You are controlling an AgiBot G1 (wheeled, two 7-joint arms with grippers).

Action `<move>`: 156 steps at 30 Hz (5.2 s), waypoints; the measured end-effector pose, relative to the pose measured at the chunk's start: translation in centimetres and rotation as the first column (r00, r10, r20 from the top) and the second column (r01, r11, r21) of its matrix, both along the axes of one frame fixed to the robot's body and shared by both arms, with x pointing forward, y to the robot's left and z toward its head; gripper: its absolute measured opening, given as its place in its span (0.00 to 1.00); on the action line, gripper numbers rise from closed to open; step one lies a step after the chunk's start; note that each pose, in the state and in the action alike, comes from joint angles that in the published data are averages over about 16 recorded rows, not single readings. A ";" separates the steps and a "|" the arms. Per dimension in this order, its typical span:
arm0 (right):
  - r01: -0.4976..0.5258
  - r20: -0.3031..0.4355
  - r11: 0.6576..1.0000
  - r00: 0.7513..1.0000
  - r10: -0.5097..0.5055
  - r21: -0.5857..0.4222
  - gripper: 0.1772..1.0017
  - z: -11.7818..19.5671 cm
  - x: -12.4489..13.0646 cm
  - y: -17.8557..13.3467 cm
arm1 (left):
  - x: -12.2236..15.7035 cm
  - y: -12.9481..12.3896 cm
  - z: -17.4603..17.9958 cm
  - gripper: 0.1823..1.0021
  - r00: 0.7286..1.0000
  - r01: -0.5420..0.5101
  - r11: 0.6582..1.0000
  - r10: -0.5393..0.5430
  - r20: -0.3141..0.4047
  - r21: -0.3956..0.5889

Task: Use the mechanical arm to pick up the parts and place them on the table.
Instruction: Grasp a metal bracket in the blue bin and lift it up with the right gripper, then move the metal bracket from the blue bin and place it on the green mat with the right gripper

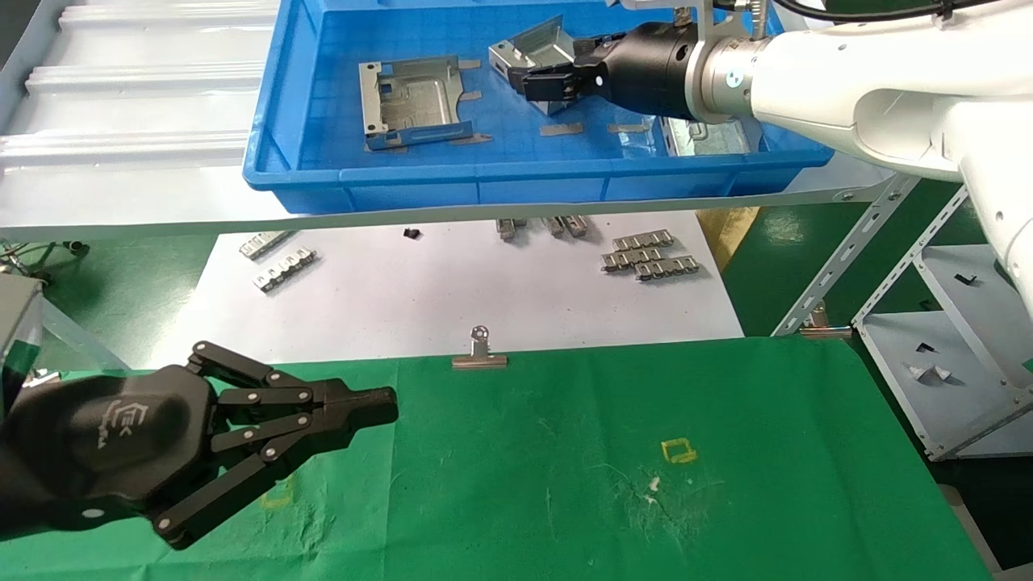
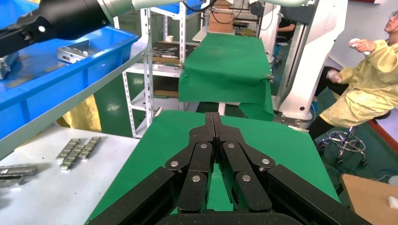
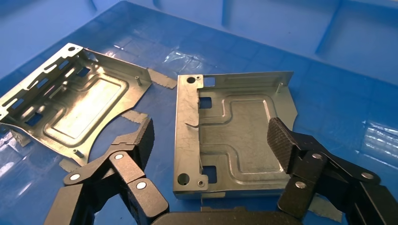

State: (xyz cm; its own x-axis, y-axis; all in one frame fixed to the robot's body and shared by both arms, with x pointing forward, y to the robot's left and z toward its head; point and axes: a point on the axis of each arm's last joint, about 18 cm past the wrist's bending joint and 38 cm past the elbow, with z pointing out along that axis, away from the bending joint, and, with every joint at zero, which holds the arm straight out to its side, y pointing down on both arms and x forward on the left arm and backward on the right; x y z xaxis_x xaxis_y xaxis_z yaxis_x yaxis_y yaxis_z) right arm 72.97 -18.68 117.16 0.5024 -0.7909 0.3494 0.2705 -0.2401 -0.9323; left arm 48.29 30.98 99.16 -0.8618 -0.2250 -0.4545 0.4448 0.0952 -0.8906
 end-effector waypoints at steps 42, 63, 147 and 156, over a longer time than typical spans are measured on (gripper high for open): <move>-0.110 0.079 0.969 0.992 0.094 0.223 0.12 2.4 -1.3 0.3 | 0.0 0.0 0.0 0.01 1.000 0.000 1.000 0.000 0.000 0.000; -0.386 0.098 0.911 0.922 0.375 0.146 0.12 -3.1 -11.4 -6.8 | 0.0 0.0 0.0 0.17 1.000 0.000 1.000 0.000 0.000 0.000; 0.212 -0.483 0.864 0.875 0.041 0.457 0.27 -34.2 -11.4 -13.6 | 0.0 0.0 0.0 1.00 1.000 0.000 1.000 0.000 0.000 0.000; 0.025 -0.392 0.916 0.909 0.146 0.400 0.47 -29.9 -12.6 -12.5 | 0.0 0.0 0.0 1.00 1.000 0.000 1.000 0.000 0.000 0.000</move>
